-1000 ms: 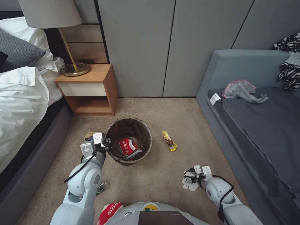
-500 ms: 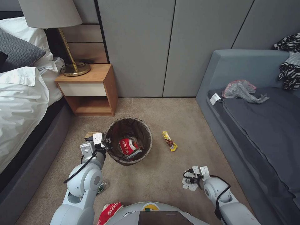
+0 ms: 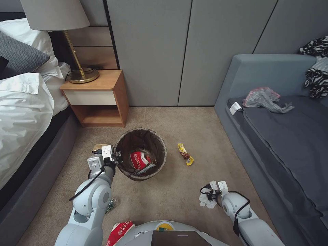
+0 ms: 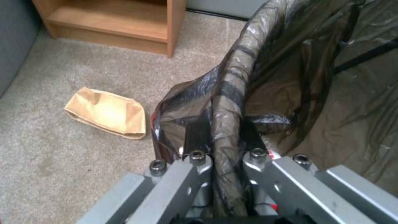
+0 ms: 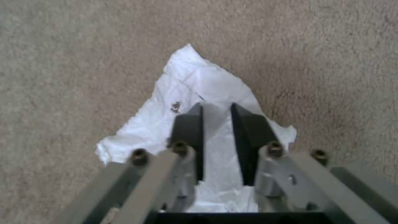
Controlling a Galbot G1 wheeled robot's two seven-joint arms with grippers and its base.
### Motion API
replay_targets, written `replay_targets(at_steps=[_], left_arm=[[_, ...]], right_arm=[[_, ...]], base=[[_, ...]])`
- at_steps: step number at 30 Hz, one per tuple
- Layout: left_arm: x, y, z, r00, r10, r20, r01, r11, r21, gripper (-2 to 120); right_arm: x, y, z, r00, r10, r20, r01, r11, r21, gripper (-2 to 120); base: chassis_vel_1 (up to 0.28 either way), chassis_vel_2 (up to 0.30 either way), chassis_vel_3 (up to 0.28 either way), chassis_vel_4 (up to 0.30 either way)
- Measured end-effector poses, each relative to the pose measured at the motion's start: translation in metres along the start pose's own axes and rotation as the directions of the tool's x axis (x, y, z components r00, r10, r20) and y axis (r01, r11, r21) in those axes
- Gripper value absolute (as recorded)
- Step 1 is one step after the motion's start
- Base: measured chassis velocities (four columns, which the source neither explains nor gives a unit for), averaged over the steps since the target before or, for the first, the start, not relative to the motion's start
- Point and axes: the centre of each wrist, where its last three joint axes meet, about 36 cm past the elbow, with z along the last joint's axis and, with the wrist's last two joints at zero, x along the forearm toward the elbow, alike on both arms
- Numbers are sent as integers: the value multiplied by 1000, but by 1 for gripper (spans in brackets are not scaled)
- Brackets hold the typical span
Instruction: Pick up the trash bin, then pick up the garbage from the floor and place it into the trash bin.
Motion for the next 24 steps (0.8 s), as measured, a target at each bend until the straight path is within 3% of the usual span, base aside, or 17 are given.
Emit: replay_targets(at_steps=[6, 13, 15, 24], left_arm=[[-1, 0, 0, 1000, 0, -1, 0, 1000, 0, 2], [-2, 0, 1, 1000, -1, -2, 1, 1000, 0, 2], [-3, 0, 1, 1000, -1, -3, 1, 1000, 0, 2], [-5, 0, 1, 1000, -3, -6, 3, 1000, -1, 2]], right_arm=[[-3, -2, -1, 1000, 0, -4, 0, 1000, -3, 0], [-9, -5, -4, 1000, -3, -6, 3, 1000, -8, 1], [-12, -5, -5, 1000, -3, -7, 3, 1000, -11, 14], [-20, -7, -9, 1000, -3, 10, 3, 1000, -18, 46]], base=[[0, 0, 0, 0], [0, 0, 0, 0], [0, 0, 0, 0], [0, 0, 0, 0]])
